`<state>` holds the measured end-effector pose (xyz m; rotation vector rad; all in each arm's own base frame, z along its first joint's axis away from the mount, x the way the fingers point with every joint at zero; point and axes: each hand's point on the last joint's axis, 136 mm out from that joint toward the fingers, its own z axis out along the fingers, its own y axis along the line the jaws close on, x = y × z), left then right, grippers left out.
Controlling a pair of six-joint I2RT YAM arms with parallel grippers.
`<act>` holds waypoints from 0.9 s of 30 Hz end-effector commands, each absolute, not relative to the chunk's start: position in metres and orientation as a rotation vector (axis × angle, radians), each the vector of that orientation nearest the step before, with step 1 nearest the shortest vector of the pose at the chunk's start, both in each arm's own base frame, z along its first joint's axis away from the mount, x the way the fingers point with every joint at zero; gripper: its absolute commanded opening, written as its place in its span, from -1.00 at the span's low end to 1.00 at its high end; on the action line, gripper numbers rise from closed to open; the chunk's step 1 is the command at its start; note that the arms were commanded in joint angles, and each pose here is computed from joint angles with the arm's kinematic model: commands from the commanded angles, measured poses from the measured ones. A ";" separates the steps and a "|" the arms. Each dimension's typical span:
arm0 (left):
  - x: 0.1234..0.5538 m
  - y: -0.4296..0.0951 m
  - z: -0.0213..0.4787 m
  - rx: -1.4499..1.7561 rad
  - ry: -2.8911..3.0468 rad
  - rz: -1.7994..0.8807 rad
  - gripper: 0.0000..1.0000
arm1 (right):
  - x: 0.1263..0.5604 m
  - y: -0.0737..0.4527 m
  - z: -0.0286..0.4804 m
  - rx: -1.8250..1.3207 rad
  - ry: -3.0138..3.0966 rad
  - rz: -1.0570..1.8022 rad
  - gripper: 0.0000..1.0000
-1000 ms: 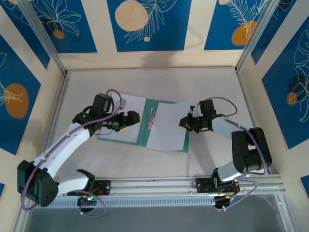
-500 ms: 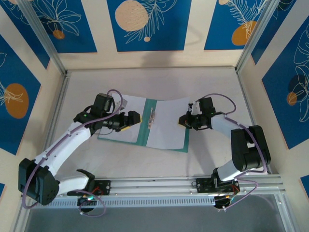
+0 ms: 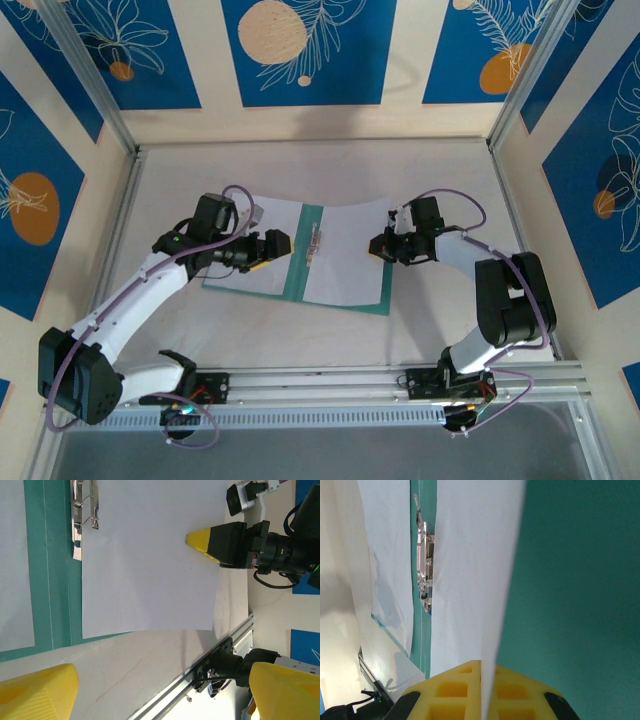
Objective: Put the files into the folder
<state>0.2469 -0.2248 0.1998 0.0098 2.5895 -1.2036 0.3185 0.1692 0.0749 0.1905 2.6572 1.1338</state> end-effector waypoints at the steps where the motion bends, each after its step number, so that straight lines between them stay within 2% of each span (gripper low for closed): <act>1: 0.246 -0.222 0.205 0.040 2.578 -1.209 0.77 | 0.320 0.174 0.077 0.158 2.665 1.153 -0.90; 27: 0.244 -0.221 0.200 0.044 2.593 -1.202 0.80 | 0.322 0.178 0.081 0.110 2.652 1.192 -0.90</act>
